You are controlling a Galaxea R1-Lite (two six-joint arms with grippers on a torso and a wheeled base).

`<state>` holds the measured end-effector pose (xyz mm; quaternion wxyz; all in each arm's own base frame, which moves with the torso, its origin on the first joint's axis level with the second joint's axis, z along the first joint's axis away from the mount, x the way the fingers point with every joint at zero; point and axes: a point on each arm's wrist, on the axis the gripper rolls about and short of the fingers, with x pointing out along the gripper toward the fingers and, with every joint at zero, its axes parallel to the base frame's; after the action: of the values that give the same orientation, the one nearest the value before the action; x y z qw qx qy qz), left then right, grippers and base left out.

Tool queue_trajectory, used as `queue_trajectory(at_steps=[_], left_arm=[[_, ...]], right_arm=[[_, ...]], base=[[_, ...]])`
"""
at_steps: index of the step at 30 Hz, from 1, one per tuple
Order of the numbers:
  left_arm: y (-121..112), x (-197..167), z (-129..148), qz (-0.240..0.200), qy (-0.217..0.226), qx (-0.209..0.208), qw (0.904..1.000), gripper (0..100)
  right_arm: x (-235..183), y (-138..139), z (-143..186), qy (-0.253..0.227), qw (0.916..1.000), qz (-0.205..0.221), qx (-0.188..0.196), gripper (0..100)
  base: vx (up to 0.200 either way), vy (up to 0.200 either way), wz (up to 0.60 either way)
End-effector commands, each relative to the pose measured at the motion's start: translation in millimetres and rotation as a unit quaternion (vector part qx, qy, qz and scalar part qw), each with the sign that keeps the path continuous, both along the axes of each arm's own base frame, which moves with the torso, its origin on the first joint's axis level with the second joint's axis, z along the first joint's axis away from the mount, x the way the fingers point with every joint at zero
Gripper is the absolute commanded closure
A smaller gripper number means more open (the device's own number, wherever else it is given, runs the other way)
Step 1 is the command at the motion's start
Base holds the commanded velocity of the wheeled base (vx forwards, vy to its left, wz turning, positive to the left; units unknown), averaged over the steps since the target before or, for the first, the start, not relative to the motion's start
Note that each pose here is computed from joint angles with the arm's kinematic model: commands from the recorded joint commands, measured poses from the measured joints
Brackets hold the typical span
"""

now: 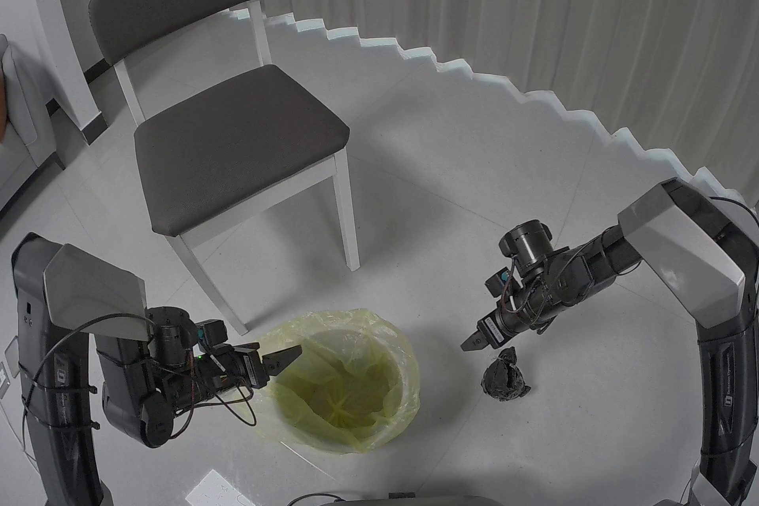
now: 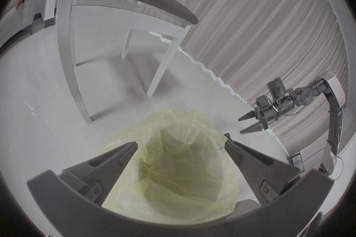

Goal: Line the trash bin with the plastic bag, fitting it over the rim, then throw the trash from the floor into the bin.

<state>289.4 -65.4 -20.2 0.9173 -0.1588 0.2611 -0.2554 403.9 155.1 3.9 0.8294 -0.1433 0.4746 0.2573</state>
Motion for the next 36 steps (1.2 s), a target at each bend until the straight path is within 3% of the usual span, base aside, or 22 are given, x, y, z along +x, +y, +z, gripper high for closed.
queue_trajectory(at_steps=[1, 10, 22, 28, 36], left_arm=[[5, -18, 14, -0.004, -0.007, 0.008, 0.9999, 0], [19, -18, 19, 0.016, -0.017, 0.017, 0.9996, 0], [19, -18, 23, 0.022, -0.024, 0.016, 0.9994, 0], [18, -17, 25, 0.027, -0.029, 0.018, 0.9991, 0], [12, -19, 22, 0.03, -0.024, 0.026, 0.9989, 0]], right_arm=[[0, -18, -4, 0.011, 0.9998, -0.018, -0.005, 0], [2, -21, -10, 0.016, 0.9996, -0.022, -0.007, 0], [35, -36, -40, 0.006, 0.9983, -0.055, -0.018, 0], [50, -44, -41, 0.017, 0.9969, -0.072, -0.028, 0], [96, -48, -67, -0.029, 0.995, -0.094, -0.019, 0]], base=[[0.0, 0.0, 0.0], [-0.2, 0.0, 0.0], [0.0, 0.0, 0.0], [0.0, 0.0, 0.0], [0.0, 0.0, 0.0]])
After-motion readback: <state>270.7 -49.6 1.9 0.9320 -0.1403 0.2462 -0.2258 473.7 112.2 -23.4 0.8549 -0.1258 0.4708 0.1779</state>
